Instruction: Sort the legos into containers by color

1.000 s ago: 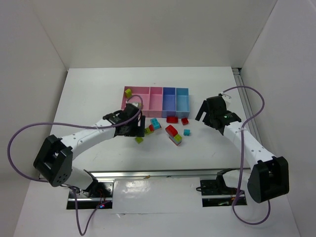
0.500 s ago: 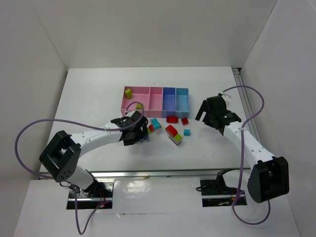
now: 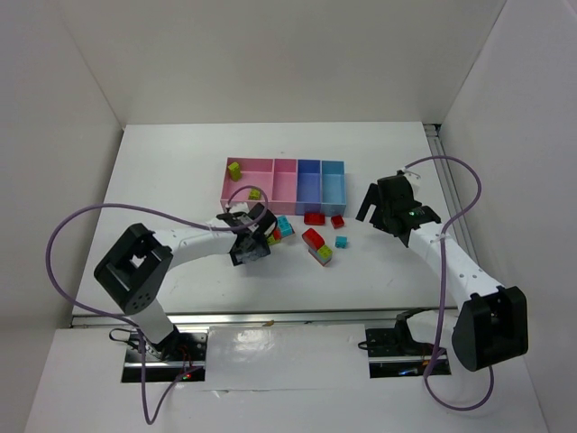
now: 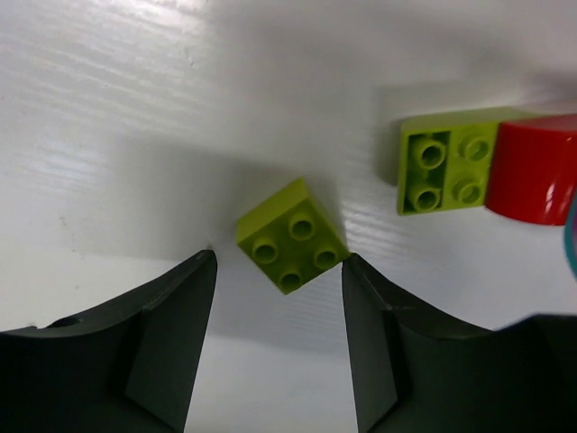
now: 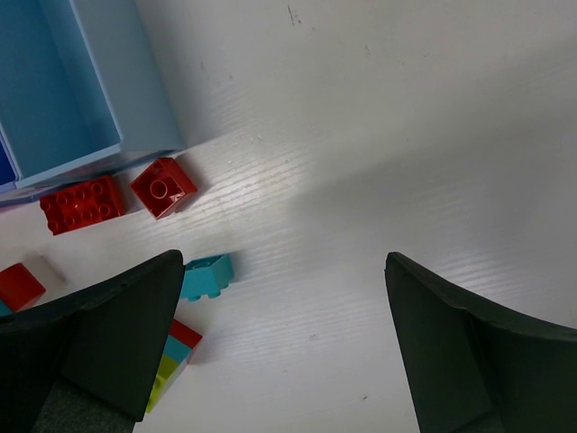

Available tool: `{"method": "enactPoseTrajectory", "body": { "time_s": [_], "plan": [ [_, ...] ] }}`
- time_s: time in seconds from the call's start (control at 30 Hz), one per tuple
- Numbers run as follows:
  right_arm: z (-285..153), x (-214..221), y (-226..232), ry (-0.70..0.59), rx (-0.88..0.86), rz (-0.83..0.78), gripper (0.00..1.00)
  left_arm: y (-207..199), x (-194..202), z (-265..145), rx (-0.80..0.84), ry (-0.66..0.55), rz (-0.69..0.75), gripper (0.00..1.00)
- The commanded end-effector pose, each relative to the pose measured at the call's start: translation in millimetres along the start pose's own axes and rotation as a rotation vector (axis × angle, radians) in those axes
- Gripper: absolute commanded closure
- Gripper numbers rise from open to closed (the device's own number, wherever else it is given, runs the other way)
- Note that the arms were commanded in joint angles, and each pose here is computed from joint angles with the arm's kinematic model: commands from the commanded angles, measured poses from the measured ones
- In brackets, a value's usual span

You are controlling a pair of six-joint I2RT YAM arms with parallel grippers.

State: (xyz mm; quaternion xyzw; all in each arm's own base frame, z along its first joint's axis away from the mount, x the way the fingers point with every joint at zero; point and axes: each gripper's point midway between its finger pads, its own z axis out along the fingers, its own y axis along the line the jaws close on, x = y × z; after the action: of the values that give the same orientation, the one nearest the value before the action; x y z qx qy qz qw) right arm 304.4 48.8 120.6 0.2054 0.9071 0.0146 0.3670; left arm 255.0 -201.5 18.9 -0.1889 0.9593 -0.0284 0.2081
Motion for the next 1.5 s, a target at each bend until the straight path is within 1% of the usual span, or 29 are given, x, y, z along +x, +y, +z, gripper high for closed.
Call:
{"method": "enactPoseTrajectory", "body": {
  "time_s": [0.0, 0.1, 0.2, 0.33, 0.4, 0.47, 0.53, 0.57, 0.7, 0.83, 0.87, 0.9, 1.0, 1.13, 1.23, 1.3, 1.33, 1.4, 1.47],
  "plan": [
    [-5.1, -13.2, 10.9, -0.027, -0.036, -0.010, 0.00, -6.1, -3.9, 8.3, -0.012, -0.014, -0.012, 0.32],
    [-4.9, -15.4, 12.5, -0.036, -0.042, -0.007, 0.00, -4.8, -1.7, 11.8, -0.024, -0.008, -0.017, 0.33],
    [-2.0, -6.6, 14.4, -0.003, -0.057, -0.014, 0.00, -11.3, -2.8, 13.2, -0.004, -0.006, -0.013, 0.33],
    [0.4, -4.6, 13.9, 0.006, -0.052, -0.016, 0.00, -17.8, -6.8, 13.6, 0.009, -0.014, 0.003, 0.19],
    [0.4, -4.6, 13.9, 0.006, -0.052, -0.016, 0.00, -20.3, -7.7, 14.9, 0.010, -0.014, 0.003, 0.19],
    [1.6, -1.1, 12.1, 0.013, -0.047, -0.019, 0.00, -23.1, -7.1, 15.6, 0.014, -0.006, 0.004, 0.26],
    [1.7, -1.1, 12.0, 0.013, -0.047, -0.019, 0.00, -24.3, -8.3, 14.1, 0.014, -0.006, 0.004, 0.30],
    [1.7, -1.1, 12.0, 0.013, -0.047, -0.019, 0.00, -24.8, -9.2, 12.4, 0.012, -0.005, 0.004, 0.35],
    [1.7, -1.1, 12.0, 0.013, -0.047, -0.019, 0.00, -21.9, -14.7, 5.3, 0.005, -0.028, -0.007, 0.47],
    [-1.9, -6.9, 14.3, -0.003, -0.057, -0.023, 0.00, -16.1, -22.9, -8.7, -0.009, -0.056, -0.017, 0.55],
    [-3.5, -9.4, 17.3, -0.005, -0.071, -0.030, 0.00, -10.3, -19.8, -9.2, -0.030, -0.045, -0.009, 0.56],
    [-4.0, -8.2, 19.1, 0.001, -0.081, -0.030, 0.00, -12.7, -23.3, -15.3, -0.012, -0.055, -0.016, 0.60],
    [-4.3, -7.2, 20.7, 0.007, -0.090, -0.030, 0.00, -11.5, -25.9, -24.4, 0.000, -0.061, -0.011, 0.60],
    [-4.3, -7.2, 20.7, 0.007, -0.090, -0.030, 0.00, -11.2, -38.2, -42.2, 0.012, -0.104, -0.043, 0.59],
    [-5.8, -10.1, 19.7, 0.001, -0.081, -0.030, 0.00, -21.5, -51.9, -58.4, 0.060, -0.142, -0.047, 0.59],
    [-7.2, -13.6, 21.5, -0.006, -0.086, -0.028, 0.00, -31.9, -69.6, -71.7, 0.097, -0.181, -0.044, 0.59],
    [-7.2, -13.6, 21.5, -0.006, -0.086, -0.028, 0.00, -28.1, -80.0, -70.1, 0.077, -0.194, -0.054, 0.59],
    [-9.3, -14.3, 19.2, -0.011, -0.078, -0.027, 0.00, -32.2, -95.3, -73.9, 0.081, -0.222, -0.058, 0.59],
    [-13.3, -19.4, 18.8, -0.027, -0.076, -0.024, 0.00, -41.7, -119.0, -78.4, 0.095, -0.261, -0.058, 0.59]
  ]
}}
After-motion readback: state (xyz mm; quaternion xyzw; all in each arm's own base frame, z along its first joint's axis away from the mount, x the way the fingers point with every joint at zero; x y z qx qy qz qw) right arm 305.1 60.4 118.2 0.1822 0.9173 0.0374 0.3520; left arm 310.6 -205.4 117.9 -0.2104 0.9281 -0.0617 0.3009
